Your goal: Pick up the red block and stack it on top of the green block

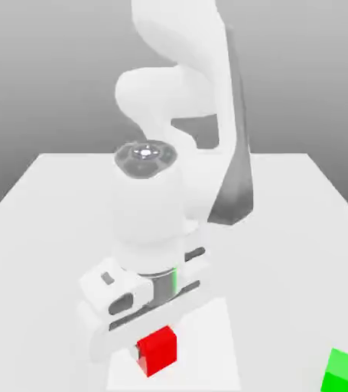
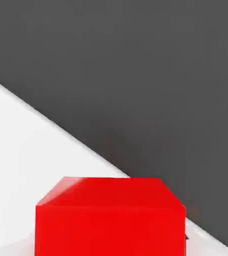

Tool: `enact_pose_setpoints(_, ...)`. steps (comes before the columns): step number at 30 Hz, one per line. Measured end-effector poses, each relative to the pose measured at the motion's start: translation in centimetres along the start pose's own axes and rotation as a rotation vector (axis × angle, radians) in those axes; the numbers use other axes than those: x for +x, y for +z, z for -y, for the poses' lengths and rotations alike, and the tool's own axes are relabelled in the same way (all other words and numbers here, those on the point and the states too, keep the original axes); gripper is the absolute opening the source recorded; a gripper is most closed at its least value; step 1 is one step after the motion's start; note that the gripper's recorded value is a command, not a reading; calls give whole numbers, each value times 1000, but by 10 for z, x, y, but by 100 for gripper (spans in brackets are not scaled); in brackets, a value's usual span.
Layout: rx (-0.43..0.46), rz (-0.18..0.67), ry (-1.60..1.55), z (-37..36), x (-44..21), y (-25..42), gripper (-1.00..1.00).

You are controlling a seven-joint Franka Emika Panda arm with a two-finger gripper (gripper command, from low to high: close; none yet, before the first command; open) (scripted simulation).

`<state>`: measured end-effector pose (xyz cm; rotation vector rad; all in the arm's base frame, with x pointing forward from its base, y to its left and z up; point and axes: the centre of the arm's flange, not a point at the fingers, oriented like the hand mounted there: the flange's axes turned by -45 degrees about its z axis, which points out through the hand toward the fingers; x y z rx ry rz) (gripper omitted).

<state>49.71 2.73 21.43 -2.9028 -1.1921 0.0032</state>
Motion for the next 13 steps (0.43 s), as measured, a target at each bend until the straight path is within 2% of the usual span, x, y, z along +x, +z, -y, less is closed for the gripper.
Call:
enact_pose_setpoints(6,1,2,-383,107,104,-16,-100)
enact_pose_setpoints(9,-3,2,-544,157,144,20,-100)
enact_pose_setpoints(10,-3,2,-562,163,148,29,100)
enact_pose_setpoints(13,-3,2,-562,163,148,29,100)
